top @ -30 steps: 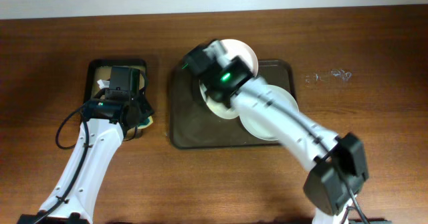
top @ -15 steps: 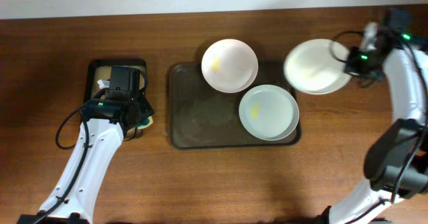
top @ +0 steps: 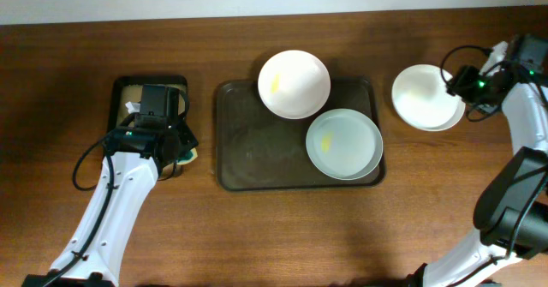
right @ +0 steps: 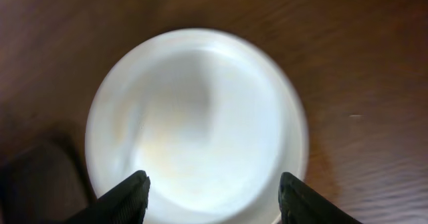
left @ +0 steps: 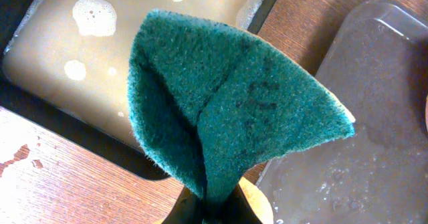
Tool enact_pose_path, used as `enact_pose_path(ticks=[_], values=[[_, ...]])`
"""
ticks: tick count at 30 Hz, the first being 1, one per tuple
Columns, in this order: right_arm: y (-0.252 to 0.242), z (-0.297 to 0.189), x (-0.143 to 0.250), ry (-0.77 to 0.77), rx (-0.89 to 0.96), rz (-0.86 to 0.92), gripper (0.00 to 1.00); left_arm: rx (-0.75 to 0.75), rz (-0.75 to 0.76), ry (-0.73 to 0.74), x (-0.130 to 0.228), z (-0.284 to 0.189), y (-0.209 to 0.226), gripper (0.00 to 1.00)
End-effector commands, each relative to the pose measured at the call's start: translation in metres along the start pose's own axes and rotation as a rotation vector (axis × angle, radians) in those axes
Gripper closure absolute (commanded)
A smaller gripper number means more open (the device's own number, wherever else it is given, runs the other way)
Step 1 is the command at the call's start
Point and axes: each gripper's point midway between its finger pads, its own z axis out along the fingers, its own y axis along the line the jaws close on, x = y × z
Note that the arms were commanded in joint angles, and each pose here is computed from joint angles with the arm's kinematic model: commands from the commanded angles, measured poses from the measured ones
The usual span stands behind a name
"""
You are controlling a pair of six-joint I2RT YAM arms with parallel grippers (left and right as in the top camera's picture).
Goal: Clean dirty plates on tray and stack at the side
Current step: 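Place the white plate on the table right of the tray, then carry the sponge with the left gripper onto the pink plate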
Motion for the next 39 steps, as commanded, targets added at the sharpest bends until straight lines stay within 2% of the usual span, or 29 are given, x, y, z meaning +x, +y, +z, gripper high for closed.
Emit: enact_pose_path(ticks=[1,4,5,6,7,9,14,19,24,26,30,35,36,39], values=[[0.069,0.007,0.015,0.035,-0.170,-0.117,0.37,0.020,-0.016,-0.018,-0.006,-0.005,-0.003,1.00],[0.155,0.017,0.039,0.036,-0.274,-0.284,0.35,0.028,-0.016,-0.012,-0.005,-0.005,-0.004,1.00],[0.174,0.021,0.045,0.027,-0.276,-0.327,0.30,0.031,-0.015,-0.009,-0.005,-0.005,-0.005,1.00],[0.193,0.029,0.053,0.010,-0.253,-0.358,0.16,0.034,-0.015,-0.008,-0.005,-0.005,-0.005,1.00],[0.211,0.040,0.062,-0.001,-0.226,-0.357,0.12,0.035,-0.015,-0.007,-0.004,-0.005,-0.005,1.00],[0.233,0.058,0.078,-0.002,-0.222,-0.354,0.12,0.035,-0.015,-0.007,-0.004,-0.005,-0.005,1.00],[0.249,0.107,0.111,0.031,-0.199,-0.339,0.20,0.034,-0.015,-0.006,-0.004,-0.005,-0.005,1.00],[0.260,0.118,0.131,0.056,-0.210,-0.371,0.52,0.035,-0.015,-0.007,-0.005,-0.005,-0.005,1.00],[0.277,0.115,0.154,0.098,-0.243,-0.412,0.91,0.043,-0.017,-0.019,-0.007,-0.005,-0.007,1.00],[0.291,0.109,0.170,0.137,-0.290,-0.445,0.96,0.043,-0.017,-0.019,-0.007,-0.005,-0.007,1.00],[0.314,0.090,0.196,0.199,-0.357,-0.484,0.96,0.042,-0.015,-0.015,-0.007,-0.004,-0.008,1.00],[0.300,0.074,0.238,0.364,-0.270,-0.494,0.96,0.080,0.036,-0.019,-0.004,-0.006,-0.022,1.00],[0.294,0.072,0.245,0.399,-0.247,-0.494,0.93,0.093,0.043,-0.026,-0.004,-0.007,-0.027,1.00],[0.292,0.071,0.247,0.403,-0.238,-0.501,0.74,0.112,0.061,-0.035,-0.002,-0.008,-0.036,1.00]])
